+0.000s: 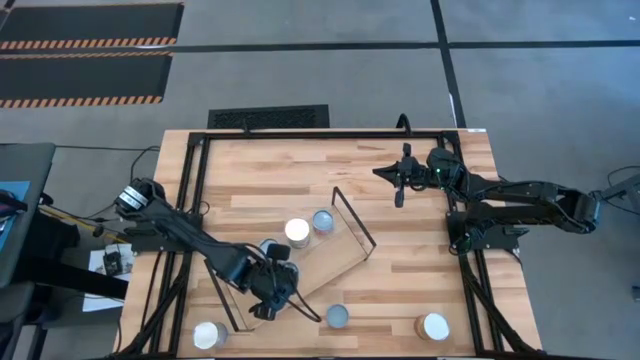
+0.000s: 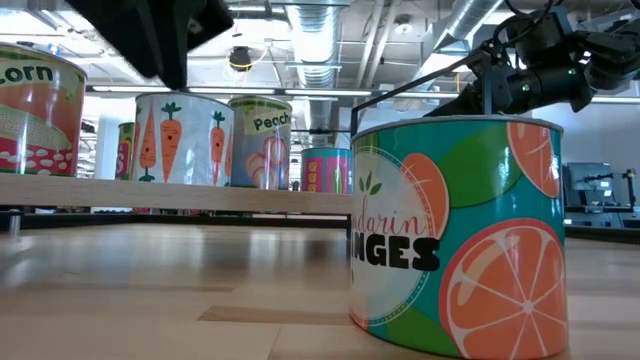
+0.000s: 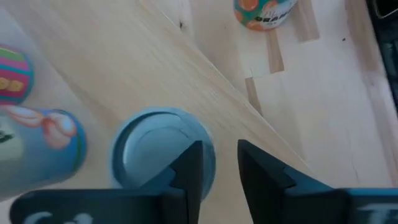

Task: Pick and place cans onto a shelf
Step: Put the canned carrot on the shelf, then put the canned peaches on the shelf

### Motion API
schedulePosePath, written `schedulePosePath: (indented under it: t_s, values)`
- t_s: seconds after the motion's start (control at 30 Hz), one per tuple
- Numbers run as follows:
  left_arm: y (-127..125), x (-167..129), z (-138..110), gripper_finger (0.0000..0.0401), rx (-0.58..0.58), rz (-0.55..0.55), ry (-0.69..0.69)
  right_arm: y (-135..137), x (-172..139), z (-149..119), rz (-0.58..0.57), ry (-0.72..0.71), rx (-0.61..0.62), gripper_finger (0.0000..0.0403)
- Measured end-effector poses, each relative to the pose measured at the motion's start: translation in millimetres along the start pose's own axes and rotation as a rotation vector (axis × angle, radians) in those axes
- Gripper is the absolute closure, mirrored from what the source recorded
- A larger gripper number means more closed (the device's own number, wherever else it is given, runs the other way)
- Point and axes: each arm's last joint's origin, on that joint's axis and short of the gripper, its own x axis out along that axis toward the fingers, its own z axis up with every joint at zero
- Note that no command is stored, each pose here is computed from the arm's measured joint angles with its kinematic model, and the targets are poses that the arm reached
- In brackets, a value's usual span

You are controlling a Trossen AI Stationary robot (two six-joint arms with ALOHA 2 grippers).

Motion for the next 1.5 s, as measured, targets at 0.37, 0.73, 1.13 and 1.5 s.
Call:
schedulePosePath:
  t_s: [0.37,0.73,1.13,1.5]
  values:
    - [-11,-51,9,0.0320,-0.044,-0.047,0.127,0,0,0,0.000,0.000,0.001,0.0396]
    - [-65,-121,-12,0.0398,-0.201,-0.092,0.224,0,0,0,0.000,0.000,0.000,0.0396]
    - [-127,-153,-69,0.0401,-0.422,-0.066,0.279,0,0,0,-0.003,0.000,-0.012,0.0396]
    - [-174,-94,-81,0.0401,-0.295,0.047,0.345,-5,-1,3,-0.034,-0.029,-0.039,0.0396]
